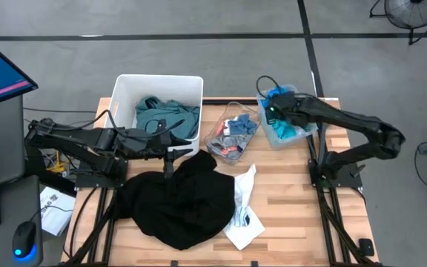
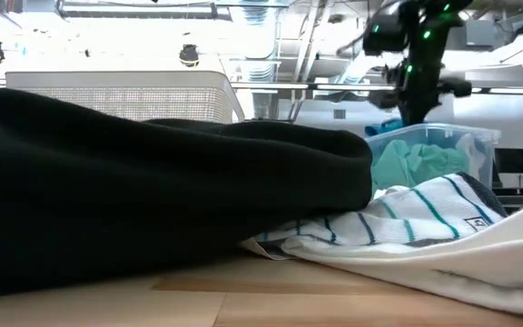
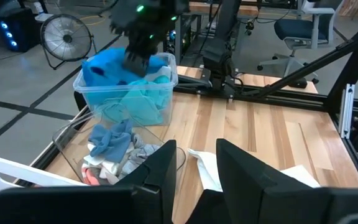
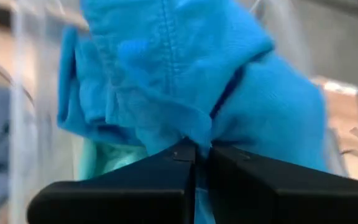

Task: Pick & Place Cloths
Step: Put the blue pants into the right transparent bin, then put the white shorts into the right transparent bin

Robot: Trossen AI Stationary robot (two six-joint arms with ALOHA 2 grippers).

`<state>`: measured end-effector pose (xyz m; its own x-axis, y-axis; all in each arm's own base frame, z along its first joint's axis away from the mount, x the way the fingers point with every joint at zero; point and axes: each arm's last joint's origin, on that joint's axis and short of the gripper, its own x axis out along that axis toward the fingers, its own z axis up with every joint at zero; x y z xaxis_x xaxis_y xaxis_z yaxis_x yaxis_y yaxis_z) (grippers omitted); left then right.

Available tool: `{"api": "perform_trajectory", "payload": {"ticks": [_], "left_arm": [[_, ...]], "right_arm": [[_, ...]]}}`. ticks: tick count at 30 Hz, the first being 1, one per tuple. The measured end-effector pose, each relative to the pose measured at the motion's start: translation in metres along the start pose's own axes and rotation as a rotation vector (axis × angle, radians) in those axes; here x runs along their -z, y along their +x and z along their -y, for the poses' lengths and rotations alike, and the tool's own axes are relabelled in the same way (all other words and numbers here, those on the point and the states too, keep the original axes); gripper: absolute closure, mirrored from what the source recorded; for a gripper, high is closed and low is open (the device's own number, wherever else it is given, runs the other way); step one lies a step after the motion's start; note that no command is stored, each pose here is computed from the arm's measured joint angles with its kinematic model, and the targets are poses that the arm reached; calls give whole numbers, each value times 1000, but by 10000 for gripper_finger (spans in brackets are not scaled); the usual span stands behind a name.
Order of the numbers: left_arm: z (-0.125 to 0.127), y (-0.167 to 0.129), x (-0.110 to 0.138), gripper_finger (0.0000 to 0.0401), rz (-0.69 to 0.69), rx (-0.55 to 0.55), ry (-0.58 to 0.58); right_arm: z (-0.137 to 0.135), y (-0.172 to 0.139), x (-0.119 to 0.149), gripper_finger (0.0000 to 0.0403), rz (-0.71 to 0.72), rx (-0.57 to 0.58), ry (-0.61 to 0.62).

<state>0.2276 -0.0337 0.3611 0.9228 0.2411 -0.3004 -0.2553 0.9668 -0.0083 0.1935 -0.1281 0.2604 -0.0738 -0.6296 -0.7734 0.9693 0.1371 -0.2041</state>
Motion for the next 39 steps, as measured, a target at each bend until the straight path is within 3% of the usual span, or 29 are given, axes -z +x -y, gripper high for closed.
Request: {"api": "perform_trajectory", "payload": {"ticks": [5,11,19,26,31,35,39], "left_arm": [[0,0,0,302,0,0,0],[0,0,0,302,-1,0,0],[0,0,0,302,-2,0,1],[0,0,0,302,-2,0,1],[0,0,0,302,-2,0,1],[0,0,0,302,-2,0,1],[0,0,0,302,-3,0,2]], "right_arm": [[-3,32,-6,392,-178,-41,2],[-9,53,-7,383,-270,-71,-9],[-9,59,-8,308,-368,-167,-72],[14,3,-35,222,-236,-316,-77],[35,-47,-41,188,-171,-400,-58],[36,-86,-24,180,-157,-557,-70],[17,-110,13,185,-223,-659,-121]]}}
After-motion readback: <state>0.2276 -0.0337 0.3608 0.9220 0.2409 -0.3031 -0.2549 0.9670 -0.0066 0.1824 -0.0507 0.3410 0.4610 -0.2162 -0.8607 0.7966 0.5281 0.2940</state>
